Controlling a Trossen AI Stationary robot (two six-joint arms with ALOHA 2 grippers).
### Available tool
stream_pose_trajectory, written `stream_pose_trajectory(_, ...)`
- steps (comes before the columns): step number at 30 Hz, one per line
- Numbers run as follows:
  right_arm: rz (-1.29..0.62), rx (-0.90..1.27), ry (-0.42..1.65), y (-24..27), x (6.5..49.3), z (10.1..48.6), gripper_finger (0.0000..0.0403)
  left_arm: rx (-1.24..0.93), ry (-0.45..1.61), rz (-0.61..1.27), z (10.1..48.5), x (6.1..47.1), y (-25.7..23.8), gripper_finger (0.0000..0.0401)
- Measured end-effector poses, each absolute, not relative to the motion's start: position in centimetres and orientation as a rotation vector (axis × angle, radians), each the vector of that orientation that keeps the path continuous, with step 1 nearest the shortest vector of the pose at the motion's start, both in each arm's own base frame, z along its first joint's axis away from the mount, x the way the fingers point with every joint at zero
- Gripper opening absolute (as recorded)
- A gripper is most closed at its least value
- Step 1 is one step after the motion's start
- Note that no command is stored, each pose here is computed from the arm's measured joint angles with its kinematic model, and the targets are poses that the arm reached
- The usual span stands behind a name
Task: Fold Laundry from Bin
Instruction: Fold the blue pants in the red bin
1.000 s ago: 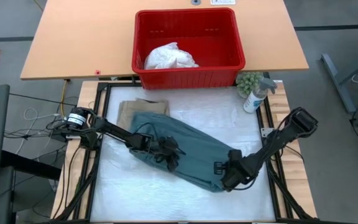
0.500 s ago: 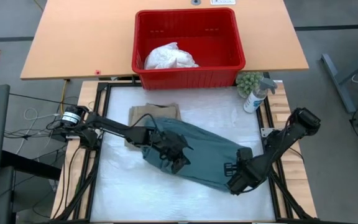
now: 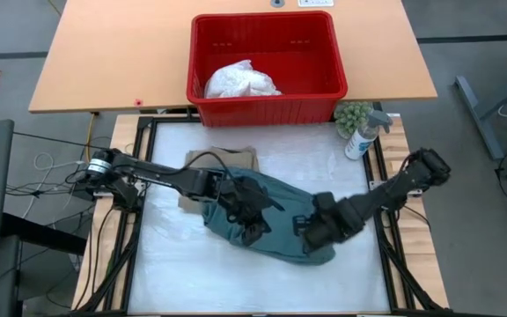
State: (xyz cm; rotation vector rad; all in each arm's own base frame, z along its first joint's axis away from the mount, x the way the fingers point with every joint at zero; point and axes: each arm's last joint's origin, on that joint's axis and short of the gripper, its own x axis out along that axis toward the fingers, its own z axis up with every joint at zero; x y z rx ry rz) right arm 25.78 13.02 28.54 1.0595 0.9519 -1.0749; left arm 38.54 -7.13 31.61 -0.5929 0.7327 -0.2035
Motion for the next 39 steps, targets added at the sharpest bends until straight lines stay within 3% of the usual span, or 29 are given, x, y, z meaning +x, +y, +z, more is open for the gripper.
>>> stream_pose_trajectory(8, -0.848, 1.038, 0.829, 8.5, 30.7, 29.0, 0.0027, -0.497, 0.766, -0.256, 40.2, 36.1, -8.2, 0.0000)
stream_pose_trajectory(18, -0.578, 1.036, 0.637, 4.2, 36.4, 28.8, 0.0027, -0.384, 0.602, -0.176, 49.7, 30.5, -9.2, 0.0000)
stream_pose_trajectory(27, -0.385, 1.029, 0.655, 3.0, 42.3, 26.7, 0.0027, -0.368, 0.610, -0.060, 50.7, 27.7, -9.7, 0.0000)
stream_pose_trajectory(34, -0.298, 0.907, 0.681, 2.5, 47.2, 26.3, 0.0028, -0.350, 0.642, 0.012, 50.2, 27.4, -9.7, 0.0000)
stream_pose_trajectory(39, -0.270, 0.820, 0.722, 1.7, 48.7, 25.9, 0.0099, -0.352, 0.672, 0.028, 50.0, 27.2, -9.7, 0.0000)
